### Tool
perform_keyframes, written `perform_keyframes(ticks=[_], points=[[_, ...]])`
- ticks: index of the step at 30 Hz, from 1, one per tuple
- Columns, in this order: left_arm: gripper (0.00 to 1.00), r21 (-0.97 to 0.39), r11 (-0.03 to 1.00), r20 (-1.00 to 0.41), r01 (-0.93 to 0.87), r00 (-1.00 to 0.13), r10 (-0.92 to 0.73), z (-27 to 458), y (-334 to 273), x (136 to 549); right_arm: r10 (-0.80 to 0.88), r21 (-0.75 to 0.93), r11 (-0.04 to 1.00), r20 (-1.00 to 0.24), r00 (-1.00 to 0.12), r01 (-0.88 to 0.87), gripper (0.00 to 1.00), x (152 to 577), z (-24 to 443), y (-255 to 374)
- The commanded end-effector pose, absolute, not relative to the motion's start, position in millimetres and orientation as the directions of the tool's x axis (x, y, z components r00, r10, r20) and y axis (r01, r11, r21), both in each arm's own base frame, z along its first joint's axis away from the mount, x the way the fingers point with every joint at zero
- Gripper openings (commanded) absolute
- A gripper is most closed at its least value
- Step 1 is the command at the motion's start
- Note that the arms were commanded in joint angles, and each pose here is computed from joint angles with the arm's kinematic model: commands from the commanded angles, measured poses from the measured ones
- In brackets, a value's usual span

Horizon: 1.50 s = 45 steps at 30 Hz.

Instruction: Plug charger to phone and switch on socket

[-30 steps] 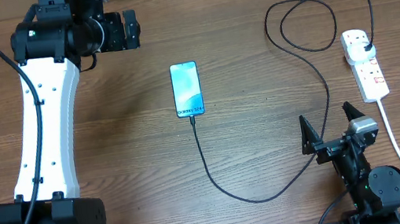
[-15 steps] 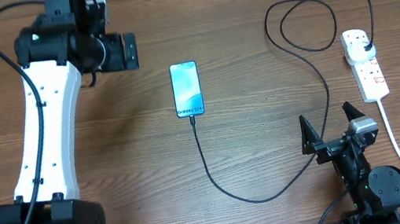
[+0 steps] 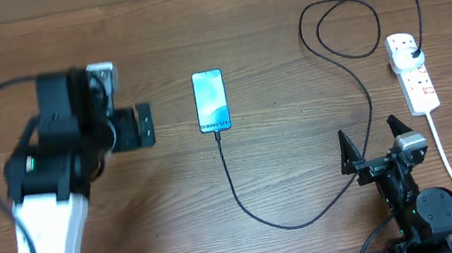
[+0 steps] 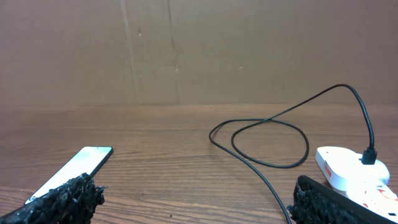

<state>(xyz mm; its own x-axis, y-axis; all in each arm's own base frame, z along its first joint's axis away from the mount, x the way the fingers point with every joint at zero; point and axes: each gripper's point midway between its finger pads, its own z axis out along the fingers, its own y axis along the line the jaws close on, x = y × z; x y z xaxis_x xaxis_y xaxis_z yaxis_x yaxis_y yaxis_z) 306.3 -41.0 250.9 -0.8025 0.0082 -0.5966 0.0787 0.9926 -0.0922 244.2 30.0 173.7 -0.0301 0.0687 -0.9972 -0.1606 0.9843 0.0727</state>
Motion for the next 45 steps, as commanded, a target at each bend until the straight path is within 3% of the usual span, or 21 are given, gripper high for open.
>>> perform_keyframes(ticks=[1, 7, 18, 27, 36, 45], points=[[1.00, -0.071, 0.994, -0.628, 0.088, -0.778, 0.024, 244.0, -37.6, 283.6, 0.071, 0.075, 0.984, -0.997, -0.028, -0.159, 1.00, 244.3, 171.4, 30.1], [1.00, -0.079, 0.992, -0.677, 0.096, -0.736, 0.018, 234.4, -34.9, 246.1, 0.071, 0.075, 0.984, -0.997, -0.028, -0.160, 1.00, 244.3, 171.4, 30.1], [1.00, -0.068, 0.987, -0.853, 0.145, -0.522, 0.018, 285.5, -33.0, 197.9, 0.071, 0.075, 0.984, -0.997, -0.028, -0.160, 1.00, 244.3, 171.4, 30.1], [1.00, -0.089, 0.972, -0.867, 0.216, -0.497, 0.031, 280.5, -45.1, 195.2, 0.071, 0.075, 0.984, -0.997, -0.028, -0.160, 1.00, 244.3, 171.4, 30.1], [1.00, -0.062, 0.973, -0.953, 0.223, -0.303, 0.008, 281.0, -43.0, 193.5, 0.071, 0.075, 0.984, -0.997, -0.028, -0.160, 1.00, 244.3, 171.4, 30.1], [1.00, -0.045, 0.980, -0.984, 0.195, -0.181, -0.009, 255.6, -36.7, 197.2, 0.071, 0.075, 0.984, -0.997, -0.028, -0.160, 1.00, 244.3, 171.4, 30.1]])
